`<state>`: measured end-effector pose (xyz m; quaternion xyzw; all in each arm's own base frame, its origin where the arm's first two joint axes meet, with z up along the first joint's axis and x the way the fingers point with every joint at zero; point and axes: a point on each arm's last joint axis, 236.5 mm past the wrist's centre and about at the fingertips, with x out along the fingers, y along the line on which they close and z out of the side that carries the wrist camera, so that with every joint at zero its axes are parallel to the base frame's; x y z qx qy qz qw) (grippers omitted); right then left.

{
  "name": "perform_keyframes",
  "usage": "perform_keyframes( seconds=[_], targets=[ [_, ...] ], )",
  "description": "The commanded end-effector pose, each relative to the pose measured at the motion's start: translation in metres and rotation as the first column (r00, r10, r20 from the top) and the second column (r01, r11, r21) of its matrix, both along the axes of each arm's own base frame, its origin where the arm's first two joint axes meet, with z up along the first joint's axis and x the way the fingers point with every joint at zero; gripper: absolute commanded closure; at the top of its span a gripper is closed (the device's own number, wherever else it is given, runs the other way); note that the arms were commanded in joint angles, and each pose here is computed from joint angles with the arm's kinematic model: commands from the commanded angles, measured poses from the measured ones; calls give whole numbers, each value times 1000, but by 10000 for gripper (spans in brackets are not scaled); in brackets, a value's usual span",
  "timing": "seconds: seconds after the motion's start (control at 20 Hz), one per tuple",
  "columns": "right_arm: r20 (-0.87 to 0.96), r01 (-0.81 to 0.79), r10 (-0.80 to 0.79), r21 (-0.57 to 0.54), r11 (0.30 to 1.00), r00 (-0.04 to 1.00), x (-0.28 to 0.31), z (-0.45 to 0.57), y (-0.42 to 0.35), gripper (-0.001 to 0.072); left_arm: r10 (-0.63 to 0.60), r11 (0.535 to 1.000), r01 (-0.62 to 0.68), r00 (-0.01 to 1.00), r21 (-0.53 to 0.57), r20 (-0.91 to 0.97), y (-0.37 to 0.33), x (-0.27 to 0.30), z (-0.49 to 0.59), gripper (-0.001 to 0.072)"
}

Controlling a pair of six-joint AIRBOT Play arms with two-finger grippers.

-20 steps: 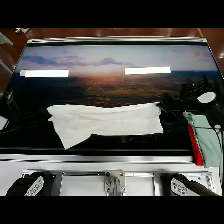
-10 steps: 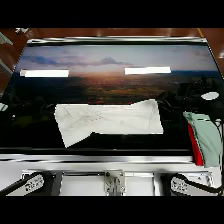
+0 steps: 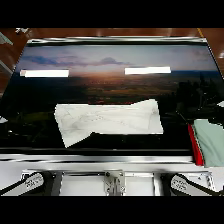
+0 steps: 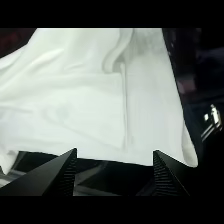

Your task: Fold the shirts.

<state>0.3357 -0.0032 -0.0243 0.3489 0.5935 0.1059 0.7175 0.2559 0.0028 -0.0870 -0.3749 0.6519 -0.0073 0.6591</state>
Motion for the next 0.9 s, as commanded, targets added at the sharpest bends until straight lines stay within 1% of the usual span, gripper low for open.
perform_keyframes(
  seconds=[0.0, 0.2, 0.4, 0.45, 0.5, 0.55, 0.6, 0.65, 0.7, 0.85],
  targets=[
    [-24, 8, -7, 20, 1000, 1000, -7, -4, 2, 123, -34, 999, 33, 998, -30, -49, -32, -27, -32, 114],
    [-23, 17, -16, 15, 1000, 1000, -6, -5, 0, 122, -36, 998, 35, 999, -58, -32, -56, -19, -39, 114],
    [-27, 34, -34, -3, 999, 999, -5, -7, -4, 123, -65, 995, 63, 998, -79, -23, -82, -12, -44, 115],
    [-36, 33, -33, -13, 999, 999, -6, -9, -6, 123, -57, 995, 55, 998, -85, -19, -88, -8, -46, 125],
    [-55, 27, -29, -32, 999, 998, -11, -13, -9, 122, -38, 996, 36, 999, -85, -19, -92, -4, -47, 260],
    [-85, 16, -21, -60, 998, 996, -18, -18, -14, 119, -19, 996, 17, 1000, -83, -18, -94, -1, -48, 453],
    [-130, -1, -12, -103, 995, 991, -29, -25, -22, 35, -12, 996, 11, 1000, -85, -10, -96, 2, -47, 546],
    [-177, -21, -3, -130, 991, 984, -40, -32, -27, 35, -13, 996, 13, 1000, -85, -7, -96, 3, -46, 615],
    [-214, -34, 5, -131, 991, 977, -48, -37, -27, 35, -23, 996, 23, 1000, -85, 0, -97, 3, -45, 666],
    [-268, -13, -2, -51, 999, 963, -56, -57, -12, 35, -51, 996, 54, 998, -76, 47, -96, 7, -37, 665]
  ],
)
